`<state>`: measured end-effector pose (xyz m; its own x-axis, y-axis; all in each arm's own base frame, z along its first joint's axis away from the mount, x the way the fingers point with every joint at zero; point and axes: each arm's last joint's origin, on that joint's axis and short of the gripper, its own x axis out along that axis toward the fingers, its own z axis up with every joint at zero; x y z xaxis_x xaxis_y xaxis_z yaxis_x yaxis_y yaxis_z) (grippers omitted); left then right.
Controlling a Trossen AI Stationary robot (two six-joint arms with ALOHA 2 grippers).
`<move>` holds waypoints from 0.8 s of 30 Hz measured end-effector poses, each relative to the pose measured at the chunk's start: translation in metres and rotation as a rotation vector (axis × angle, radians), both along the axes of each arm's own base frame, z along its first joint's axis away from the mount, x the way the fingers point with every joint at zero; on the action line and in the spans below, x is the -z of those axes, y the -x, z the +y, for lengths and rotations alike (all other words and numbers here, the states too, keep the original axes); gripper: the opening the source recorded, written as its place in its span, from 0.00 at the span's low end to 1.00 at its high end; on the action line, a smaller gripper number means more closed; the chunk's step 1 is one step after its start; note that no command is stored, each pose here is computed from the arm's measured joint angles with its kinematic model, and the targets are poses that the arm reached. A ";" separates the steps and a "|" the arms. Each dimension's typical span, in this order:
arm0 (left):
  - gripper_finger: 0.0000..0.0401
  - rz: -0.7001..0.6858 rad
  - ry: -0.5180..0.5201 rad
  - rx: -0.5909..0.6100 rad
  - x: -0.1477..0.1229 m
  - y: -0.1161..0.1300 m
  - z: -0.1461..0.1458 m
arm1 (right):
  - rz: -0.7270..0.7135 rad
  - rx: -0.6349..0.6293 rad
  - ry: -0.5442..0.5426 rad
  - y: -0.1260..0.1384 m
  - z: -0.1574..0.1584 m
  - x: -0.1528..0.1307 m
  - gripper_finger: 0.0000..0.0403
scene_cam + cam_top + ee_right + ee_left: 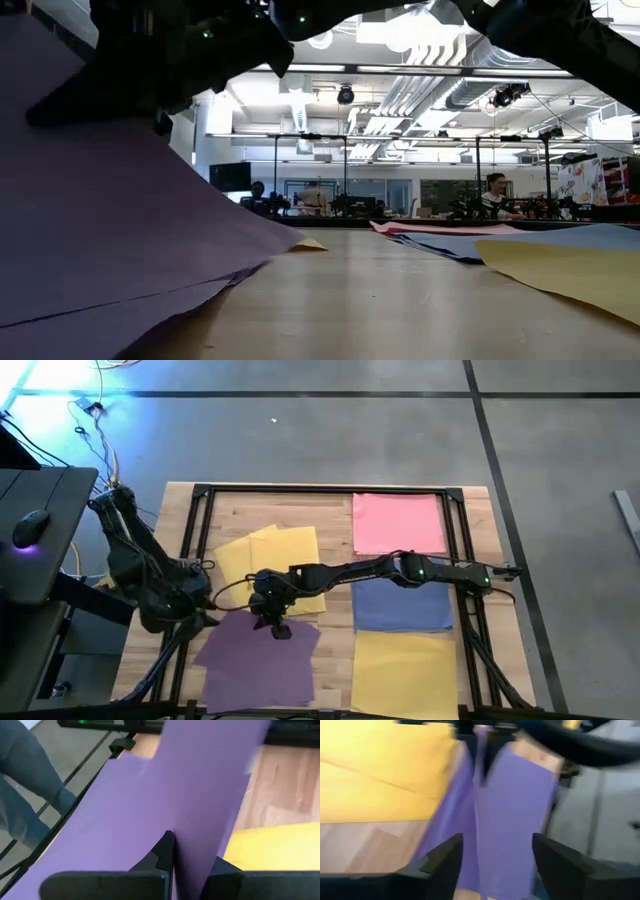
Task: Organize paper
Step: Stack the purple paper on the bottom left of the table
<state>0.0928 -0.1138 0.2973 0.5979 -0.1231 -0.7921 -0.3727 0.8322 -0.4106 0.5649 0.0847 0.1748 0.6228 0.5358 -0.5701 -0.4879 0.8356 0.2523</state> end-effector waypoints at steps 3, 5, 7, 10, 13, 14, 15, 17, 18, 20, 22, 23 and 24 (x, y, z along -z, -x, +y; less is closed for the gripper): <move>0.64 -0.012 -0.069 -0.024 0.008 -0.005 -0.001 | -0.001 -0.014 0.000 0.001 0.007 0.000 0.00; 0.64 -0.005 -0.110 -0.021 0.013 -0.009 -0.002 | 0.000 -0.017 0.000 0.002 0.010 0.000 0.00; 0.64 -0.005 -0.148 0.012 0.015 -0.013 -0.005 | 0.002 -0.015 -0.003 0.002 0.010 0.000 0.00; 0.64 -0.037 -0.142 0.110 0.014 -0.020 -0.013 | 0.019 0.001 -0.022 0.002 0.011 0.000 0.00; 0.64 -0.073 -0.104 0.220 0.011 -0.025 -0.021 | 0.058 0.025 -0.041 0.003 0.009 0.001 0.00; 0.64 -0.078 -0.092 0.246 0.010 -0.026 -0.022 | 0.070 0.032 -0.040 0.003 0.007 0.002 0.00; 0.64 -0.079 -0.087 0.266 0.010 -0.027 -0.023 | 0.082 0.040 -0.033 0.004 0.006 0.003 0.00; 0.64 -0.073 -0.093 0.273 0.010 -0.027 -0.022 | 0.099 0.062 -0.014 0.004 0.005 0.005 0.00; 0.64 -0.074 -0.105 0.263 0.010 -0.028 -0.020 | 0.098 0.076 -0.002 0.004 0.004 0.005 0.00; 0.64 -0.083 -0.152 0.244 0.011 -0.030 -0.018 | 0.085 0.089 0.009 0.003 0.003 0.004 0.00; 0.64 -0.086 -0.200 0.224 0.014 -0.034 -0.016 | 0.066 0.087 0.008 0.002 0.004 0.003 0.00; 0.64 -0.084 -0.223 0.217 0.015 -0.036 -0.016 | 0.059 0.086 0.006 0.002 0.004 0.003 0.00; 0.64 -0.080 -0.241 0.214 0.016 -0.039 -0.015 | 0.056 0.086 0.006 0.002 0.004 0.002 0.00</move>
<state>0.1320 -0.1291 0.2808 0.6405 -0.0676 -0.7650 -0.1535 0.9647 -0.2138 0.5632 0.0889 0.1723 0.6333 0.4784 -0.6084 -0.3994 0.8753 0.2725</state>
